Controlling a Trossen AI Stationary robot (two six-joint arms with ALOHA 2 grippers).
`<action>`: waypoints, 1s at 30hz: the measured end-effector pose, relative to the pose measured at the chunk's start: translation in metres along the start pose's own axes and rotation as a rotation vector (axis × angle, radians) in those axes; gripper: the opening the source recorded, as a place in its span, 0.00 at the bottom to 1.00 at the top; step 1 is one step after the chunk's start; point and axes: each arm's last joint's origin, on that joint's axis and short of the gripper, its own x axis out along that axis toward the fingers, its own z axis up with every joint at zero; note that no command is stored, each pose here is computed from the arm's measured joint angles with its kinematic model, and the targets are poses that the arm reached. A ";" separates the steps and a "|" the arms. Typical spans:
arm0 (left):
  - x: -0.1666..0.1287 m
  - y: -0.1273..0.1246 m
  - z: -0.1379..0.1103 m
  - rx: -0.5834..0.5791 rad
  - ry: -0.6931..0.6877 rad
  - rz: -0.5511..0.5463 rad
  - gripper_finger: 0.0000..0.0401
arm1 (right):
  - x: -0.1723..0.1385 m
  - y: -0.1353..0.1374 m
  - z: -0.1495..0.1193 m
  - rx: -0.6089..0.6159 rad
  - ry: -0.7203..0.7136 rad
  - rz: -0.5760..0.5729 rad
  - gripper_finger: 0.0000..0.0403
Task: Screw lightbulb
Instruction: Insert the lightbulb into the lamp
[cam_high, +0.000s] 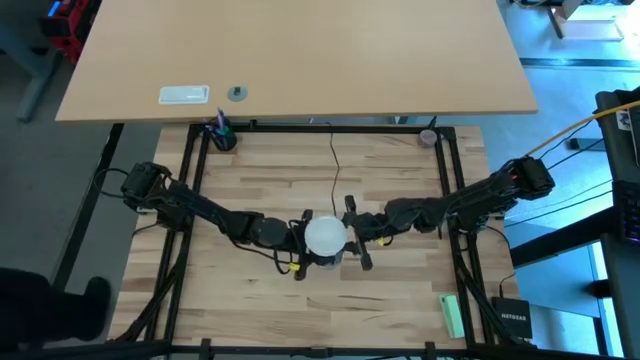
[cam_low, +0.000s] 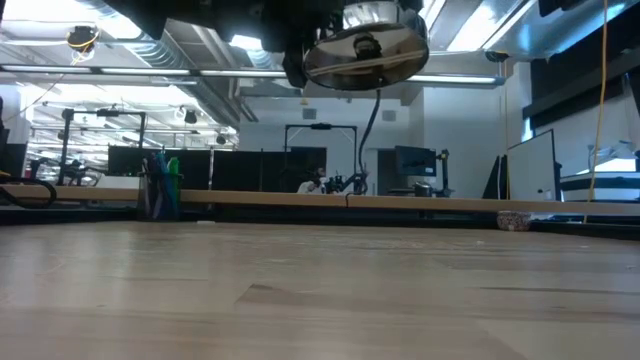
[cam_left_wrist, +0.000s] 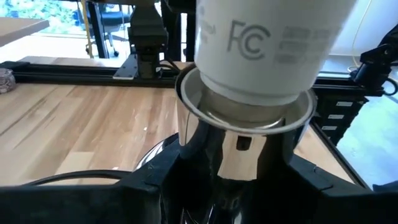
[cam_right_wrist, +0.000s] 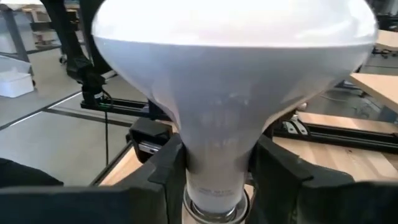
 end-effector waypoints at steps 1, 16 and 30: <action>0.000 0.000 0.000 -0.001 0.000 0.003 0.42 | 0.000 0.000 0.000 0.000 0.002 -0.008 0.37; -0.001 -0.001 0.002 0.013 -0.020 0.318 0.42 | 0.001 0.002 -0.006 0.060 0.038 -0.482 0.37; -0.004 0.000 0.000 -0.084 -0.038 0.499 0.42 | 0.027 0.011 -0.010 0.032 0.067 -0.729 0.37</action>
